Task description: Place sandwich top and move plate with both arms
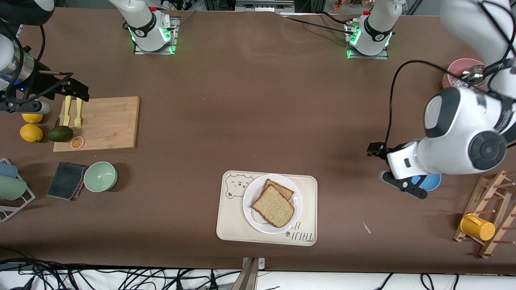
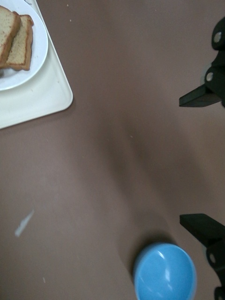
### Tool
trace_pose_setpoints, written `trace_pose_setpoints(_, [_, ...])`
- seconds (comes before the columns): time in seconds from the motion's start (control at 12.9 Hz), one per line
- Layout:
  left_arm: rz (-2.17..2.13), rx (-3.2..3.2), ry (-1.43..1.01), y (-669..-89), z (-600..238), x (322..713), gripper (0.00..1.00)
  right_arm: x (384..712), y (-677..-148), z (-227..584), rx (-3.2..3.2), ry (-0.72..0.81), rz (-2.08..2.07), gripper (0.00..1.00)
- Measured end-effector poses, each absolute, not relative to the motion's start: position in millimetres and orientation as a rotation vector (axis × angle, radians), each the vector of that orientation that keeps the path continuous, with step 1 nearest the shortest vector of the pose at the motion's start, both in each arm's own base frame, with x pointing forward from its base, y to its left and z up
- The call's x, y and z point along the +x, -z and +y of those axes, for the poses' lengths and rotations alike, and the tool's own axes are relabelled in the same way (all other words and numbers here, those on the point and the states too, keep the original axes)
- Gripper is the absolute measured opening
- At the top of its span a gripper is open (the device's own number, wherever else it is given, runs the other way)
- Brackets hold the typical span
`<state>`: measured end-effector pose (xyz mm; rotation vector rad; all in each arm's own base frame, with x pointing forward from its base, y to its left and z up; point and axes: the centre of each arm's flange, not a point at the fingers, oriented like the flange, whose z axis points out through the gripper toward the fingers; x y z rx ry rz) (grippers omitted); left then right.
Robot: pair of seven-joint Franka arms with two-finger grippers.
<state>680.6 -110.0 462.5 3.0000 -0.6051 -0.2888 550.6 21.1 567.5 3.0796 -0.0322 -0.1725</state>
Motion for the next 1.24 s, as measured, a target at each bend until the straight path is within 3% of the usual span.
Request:
trace_pose_setpoints(0.54, [-0.358,3.147,0.053,-635.7,-77.9,599.2,1.00,550.7,-567.6,21.0,3.080,0.172,-0.032,1.00])
trace_pose_setpoints(0.78, [-0.304,3.157,-0.141,-632.4,-56.7,583.7,1.00,550.7,-567.6,21.0,3.080,0.172,-0.033,1.00])
trace_pose_setpoints(1.01, [-0.184,3.172,-0.056,-592.8,-50.6,560.6,1.00,550.8,-567.7,21.1,3.080,0.170,-0.033,1.00])
trace_pose_setpoints(1.24, [-0.153,3.177,-0.009,-590.7,-47.6,548.7,1.00,550.8,-567.7,21.0,3.080,0.170,-0.033,1.00])
